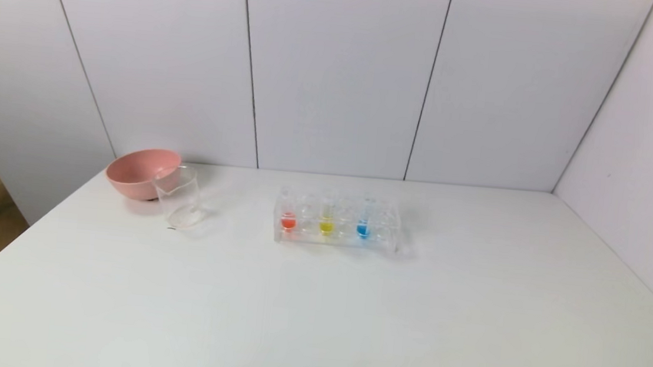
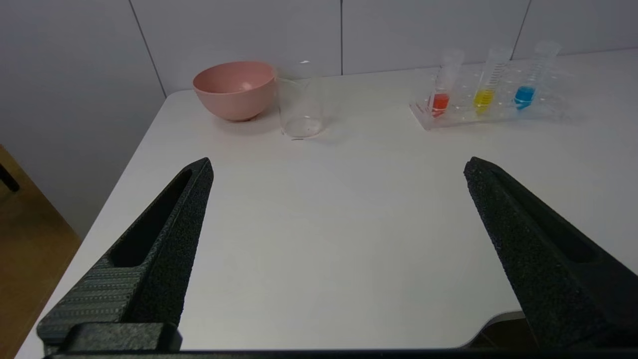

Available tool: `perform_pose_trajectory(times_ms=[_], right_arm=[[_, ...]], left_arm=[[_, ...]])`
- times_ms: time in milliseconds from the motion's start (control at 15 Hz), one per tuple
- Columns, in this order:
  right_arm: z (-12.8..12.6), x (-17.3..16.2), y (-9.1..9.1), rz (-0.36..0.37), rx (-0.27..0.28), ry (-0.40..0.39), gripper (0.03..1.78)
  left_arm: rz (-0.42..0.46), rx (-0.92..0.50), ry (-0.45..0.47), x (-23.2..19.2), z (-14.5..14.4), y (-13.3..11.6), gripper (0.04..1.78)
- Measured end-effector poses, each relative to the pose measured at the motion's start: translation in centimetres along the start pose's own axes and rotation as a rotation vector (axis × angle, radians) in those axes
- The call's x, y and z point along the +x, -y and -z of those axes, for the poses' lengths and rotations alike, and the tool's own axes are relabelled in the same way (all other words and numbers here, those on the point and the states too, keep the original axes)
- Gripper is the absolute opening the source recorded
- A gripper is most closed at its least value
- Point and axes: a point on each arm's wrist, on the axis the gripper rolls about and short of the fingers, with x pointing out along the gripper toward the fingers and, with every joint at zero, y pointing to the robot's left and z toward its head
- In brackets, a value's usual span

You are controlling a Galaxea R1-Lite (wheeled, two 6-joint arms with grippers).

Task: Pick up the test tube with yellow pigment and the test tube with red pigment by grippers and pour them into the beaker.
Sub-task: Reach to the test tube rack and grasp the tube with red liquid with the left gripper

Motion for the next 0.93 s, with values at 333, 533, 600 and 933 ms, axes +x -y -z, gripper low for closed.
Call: perform_pose_trajectory(times_ms=[333, 533, 600, 933], right_arm=[[0.0, 0.0, 0.0, 0.0, 0.0, 0.0, 0.11], [0.0, 0.0, 0.0, 0.0, -0.001, 0.0, 0.11], [0.0, 0.0, 0.0, 0.0, 0.0, 0.0, 0.11], [0.0, 0.0, 0.0, 0.0, 0.0, 0.0, 0.11]], left_arm=[[0.025, -0.048, 0.002, 5.6, -8.4, -0.7, 1.76], [0.045, -0.055, 0.016, 11.7, -11.8, -1.3, 1.76], [0.056, -0.059, 0.008, 13.7, -12.2, -1.4, 1.76], [0.099, -0.074, -0.024, 23.6, -10.6, -0.7, 1.76]])
